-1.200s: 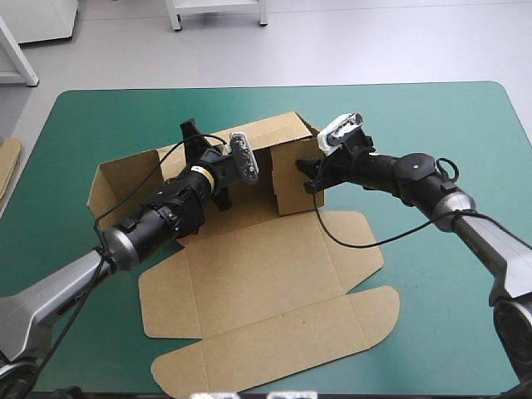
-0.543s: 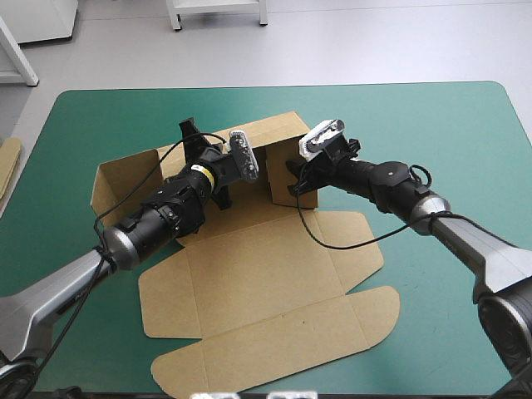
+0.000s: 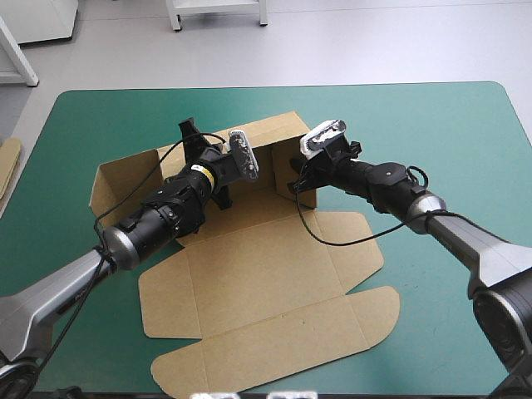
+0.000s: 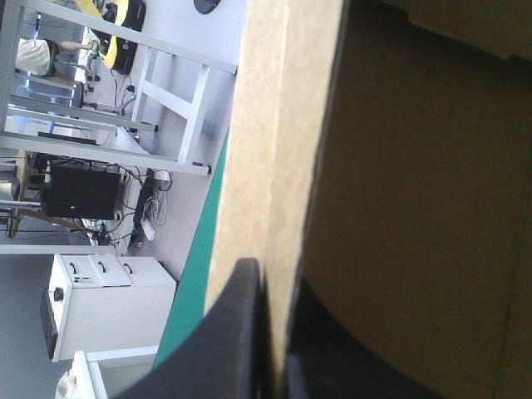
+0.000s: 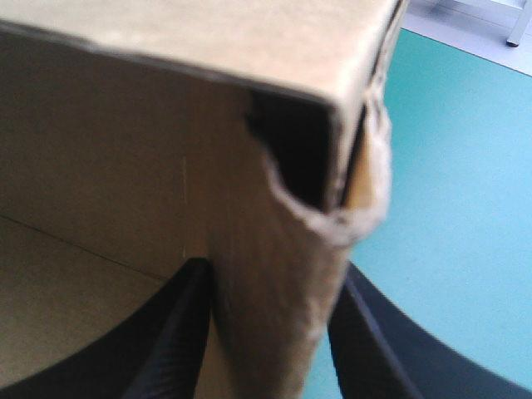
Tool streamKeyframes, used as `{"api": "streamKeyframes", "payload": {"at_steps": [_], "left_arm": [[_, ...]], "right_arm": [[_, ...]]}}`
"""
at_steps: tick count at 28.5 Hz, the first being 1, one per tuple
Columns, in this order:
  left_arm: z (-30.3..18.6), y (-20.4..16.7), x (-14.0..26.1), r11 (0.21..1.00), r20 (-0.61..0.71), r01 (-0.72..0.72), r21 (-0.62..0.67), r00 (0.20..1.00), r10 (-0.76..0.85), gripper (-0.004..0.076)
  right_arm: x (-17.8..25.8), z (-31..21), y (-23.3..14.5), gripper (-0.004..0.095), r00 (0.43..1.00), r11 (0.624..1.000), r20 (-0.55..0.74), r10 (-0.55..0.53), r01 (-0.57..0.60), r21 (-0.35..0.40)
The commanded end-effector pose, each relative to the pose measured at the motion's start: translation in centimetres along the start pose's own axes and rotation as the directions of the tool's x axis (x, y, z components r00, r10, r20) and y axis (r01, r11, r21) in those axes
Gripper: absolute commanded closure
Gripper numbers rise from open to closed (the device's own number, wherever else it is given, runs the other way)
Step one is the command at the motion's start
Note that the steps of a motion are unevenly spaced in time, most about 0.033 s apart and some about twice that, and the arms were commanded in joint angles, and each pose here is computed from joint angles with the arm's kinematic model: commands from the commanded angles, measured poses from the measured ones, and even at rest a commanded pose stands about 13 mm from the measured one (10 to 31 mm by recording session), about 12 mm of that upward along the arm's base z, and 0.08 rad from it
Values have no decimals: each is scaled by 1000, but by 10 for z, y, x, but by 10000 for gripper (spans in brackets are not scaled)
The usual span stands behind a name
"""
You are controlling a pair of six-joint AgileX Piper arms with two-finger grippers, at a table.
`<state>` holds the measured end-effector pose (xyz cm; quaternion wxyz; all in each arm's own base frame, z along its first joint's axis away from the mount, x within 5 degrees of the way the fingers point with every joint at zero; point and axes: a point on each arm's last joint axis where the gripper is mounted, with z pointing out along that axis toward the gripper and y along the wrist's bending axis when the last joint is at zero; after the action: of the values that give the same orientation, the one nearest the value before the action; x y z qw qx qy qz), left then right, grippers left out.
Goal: Fold the box
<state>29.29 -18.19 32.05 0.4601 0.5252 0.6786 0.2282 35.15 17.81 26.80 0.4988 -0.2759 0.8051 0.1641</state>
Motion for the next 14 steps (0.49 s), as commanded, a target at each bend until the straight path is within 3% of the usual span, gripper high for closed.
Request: {"api": "streamKeyframes", "payload": {"at_steps": [1, 4, 7, 14], "left_arm": [[-14, 12, -11, 995, 84, 93, -18, 992, -91, 732], [-14, 12, -10, 995, 75, 93, -19, 993, -92, 732], [-14, 12, -10, 995, 75, 93, -19, 993, -92, 732], [-14, 12, -10, 995, 75, 95, -17, 993, -94, 732]], "right_arm": [[-26, -16, 0, 520, 996, 1000, 86, 2, -3, 12], [-26, -16, 0, 667, 996, 1000, 86, 2, -3, 12], [-26, -16, 1, 899, 996, 1000, 85, -9, 9, 5], [-26, -16, 2, 909, 996, 1000, 85, -13, 14, -4]]}}
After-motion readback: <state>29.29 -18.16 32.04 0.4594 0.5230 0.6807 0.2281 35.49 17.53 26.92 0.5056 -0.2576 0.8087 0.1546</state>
